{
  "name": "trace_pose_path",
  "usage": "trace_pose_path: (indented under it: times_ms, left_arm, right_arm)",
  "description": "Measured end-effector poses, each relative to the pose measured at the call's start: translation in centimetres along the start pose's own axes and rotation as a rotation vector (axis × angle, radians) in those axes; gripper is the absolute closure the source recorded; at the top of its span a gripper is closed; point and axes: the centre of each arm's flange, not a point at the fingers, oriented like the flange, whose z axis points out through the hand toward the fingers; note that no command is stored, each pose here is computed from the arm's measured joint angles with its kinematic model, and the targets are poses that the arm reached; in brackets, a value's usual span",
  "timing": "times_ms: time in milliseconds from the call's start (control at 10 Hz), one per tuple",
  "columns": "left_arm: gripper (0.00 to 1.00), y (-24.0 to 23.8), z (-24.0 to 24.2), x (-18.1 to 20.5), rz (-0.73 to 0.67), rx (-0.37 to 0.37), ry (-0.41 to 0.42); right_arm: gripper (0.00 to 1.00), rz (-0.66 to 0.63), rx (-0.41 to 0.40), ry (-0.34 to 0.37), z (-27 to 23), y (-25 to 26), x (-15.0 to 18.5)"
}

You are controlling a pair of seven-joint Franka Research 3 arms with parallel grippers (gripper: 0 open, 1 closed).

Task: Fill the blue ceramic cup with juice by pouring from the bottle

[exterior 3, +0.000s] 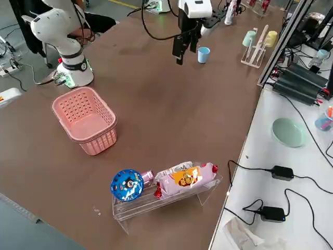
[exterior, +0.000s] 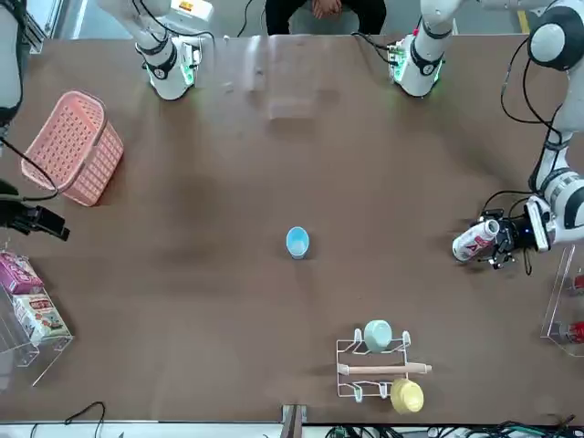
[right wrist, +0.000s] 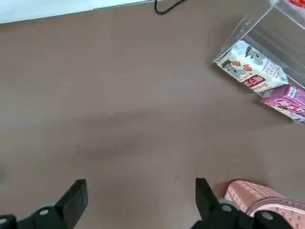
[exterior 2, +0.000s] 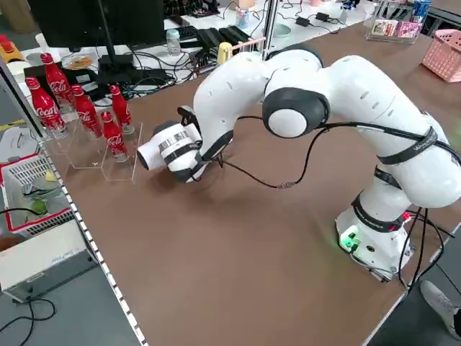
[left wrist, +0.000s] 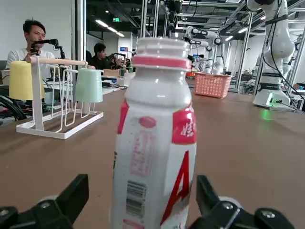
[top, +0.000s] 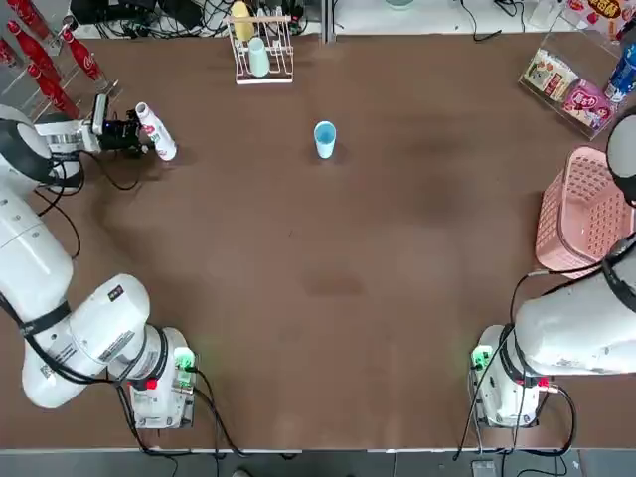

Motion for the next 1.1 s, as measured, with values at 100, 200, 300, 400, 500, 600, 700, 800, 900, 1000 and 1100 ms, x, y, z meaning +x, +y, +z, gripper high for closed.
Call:
trace_pose_path:
  times_ms: [100,200,300,400,500,600,700,800,900,1000,1100]
  left_arm:
    - [0.00,0.0,-0.2,0.0,0.001,0.002,-0.001]
    - [0.00,0.1,-0.7,0.1,0.003,-0.002,-0.014]
    - [0.00,0.2,-1.6,0.2,0.009,-0.009,-0.037]
    - [0.00,0.3,-2.4,0.4,0.015,-0.013,-0.057]
    - [0.00,0.4,-3.2,0.6,0.020,-0.013,-0.071]
    - [0.00,0.4,-3.9,1.0,0.028,-0.016,-0.090]
    - [0.00,0.3,-4.7,1.9,0.033,-0.022,-0.117]
    - [0.00,0.1,-5.6,3.4,0.026,-0.033,-0.157]
    - [0.00,0.0,-6.5,5.4,0.019,-0.039,-0.202]
    - [0.00,-0.2,-7.3,7.7,0.025,-0.039,-0.241]
    - [0.00,-0.6,-7.9,10.5,0.037,-0.035,-0.278]
  right_arm:
    - [0.00,0.003,-0.001,0.012,-0.1,0.2,-0.6]
    - [0.00,0.005,-0.001,0.031,0.3,0.4,-1.1]
    - [0.00,0.003,-0.001,0.042,0.8,0.3,-1.6]
    - [0.00,0.001,-0.001,0.044,1.1,0.2,-1.9]
    - [0.00,-0.002,0.000,0.047,1.1,0.0,-2.1]
    - [0.00,-0.008,0.000,0.050,0.9,-0.3,-2.2]
    - [0.00,-0.014,0.000,0.051,0.8,-0.7,-2.3]
    - [0.00,-0.015,0.000,0.051,0.9,-0.8,-2.3]
    - [0.00,-0.014,0.000,0.051,0.9,-0.7,-2.3]
    - [0.00,-0.013,0.000,0.051,0.9,-0.6,-2.3]
    - [0.00,-0.013,-0.001,0.051,0.9,-0.6,-2.3]
